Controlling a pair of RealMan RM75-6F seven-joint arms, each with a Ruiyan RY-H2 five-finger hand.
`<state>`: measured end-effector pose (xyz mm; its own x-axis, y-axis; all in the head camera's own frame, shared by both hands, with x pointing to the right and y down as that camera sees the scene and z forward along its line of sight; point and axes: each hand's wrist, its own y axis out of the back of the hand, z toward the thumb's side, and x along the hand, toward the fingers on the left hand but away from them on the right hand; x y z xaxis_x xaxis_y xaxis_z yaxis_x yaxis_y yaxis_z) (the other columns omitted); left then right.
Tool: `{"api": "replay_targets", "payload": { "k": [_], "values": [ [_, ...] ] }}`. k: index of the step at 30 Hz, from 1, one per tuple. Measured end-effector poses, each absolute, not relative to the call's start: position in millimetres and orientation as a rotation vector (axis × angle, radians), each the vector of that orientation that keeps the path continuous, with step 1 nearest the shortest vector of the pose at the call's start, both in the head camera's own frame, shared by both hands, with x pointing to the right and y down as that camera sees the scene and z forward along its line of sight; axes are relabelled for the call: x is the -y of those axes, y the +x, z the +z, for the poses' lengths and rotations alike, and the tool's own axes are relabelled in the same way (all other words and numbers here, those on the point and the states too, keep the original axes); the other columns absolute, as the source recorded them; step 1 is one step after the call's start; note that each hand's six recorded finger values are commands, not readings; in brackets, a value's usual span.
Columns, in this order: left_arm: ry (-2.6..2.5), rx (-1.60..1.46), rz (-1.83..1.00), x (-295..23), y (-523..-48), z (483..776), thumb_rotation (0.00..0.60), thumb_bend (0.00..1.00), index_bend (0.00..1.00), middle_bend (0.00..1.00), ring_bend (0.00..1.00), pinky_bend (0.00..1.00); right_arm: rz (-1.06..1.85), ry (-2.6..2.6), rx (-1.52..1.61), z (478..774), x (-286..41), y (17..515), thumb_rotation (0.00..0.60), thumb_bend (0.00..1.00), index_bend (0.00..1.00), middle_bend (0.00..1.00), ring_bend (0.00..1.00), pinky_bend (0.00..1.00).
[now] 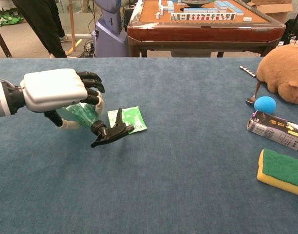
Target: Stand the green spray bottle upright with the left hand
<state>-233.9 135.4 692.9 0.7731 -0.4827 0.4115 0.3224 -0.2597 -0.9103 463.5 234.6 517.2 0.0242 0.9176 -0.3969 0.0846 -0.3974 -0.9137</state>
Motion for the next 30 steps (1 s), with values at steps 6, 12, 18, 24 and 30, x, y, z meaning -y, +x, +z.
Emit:
{"api": "replay_targets", "payload": {
  "k": [6, 12, 18, 24, 30],
  "values": [
    [-1.915, -0.442, -0.796, -116, -231, 670, 0.6, 0.31, 0.57, 0.48, 0.22, 0.17, 1.454, -1.578, 1.052, 516, -236, 465, 0.6, 0.33, 0.21, 0.17, 0.07, 0.06],
    [-2.095, -0.814, -0.807, -87, -238, 645, 0.6, 0.31, 0.55, 0.47, 0.22, 0.18, 1.454, -1.574, 1.061, 514, -237, 468, 0.6, 0.33, 0.21, 0.17, 0.07, 0.06],
    [-2.307, -1.145, -0.819, -71, -251, 643, 0.6, 0.31, 0.53, 0.46, 0.21, 0.18, 1.454, -1.572, 1.064, 513, -239, 470, 0.6, 0.33, 0.21, 0.17, 0.07, 0.06],
    [-2.46, -1.495, -0.841, -64, -267, 655, 0.6, 0.31, 0.52, 0.46, 0.2, 0.18, 1.455, -1.571, 1.062, 513, -239, 470, 0.6, 0.33, 0.21, 0.17, 0.07, 0.06],
    [-2.468, -1.69, -0.794, -66, -270, 666, 0.6, 0.31, 0.51, 0.46, 0.2, 0.18, 1.46, -1.569, 1.057, 513, -238, 470, 0.6, 0.33, 0.21, 0.17, 0.07, 0.06]
  ]
}}
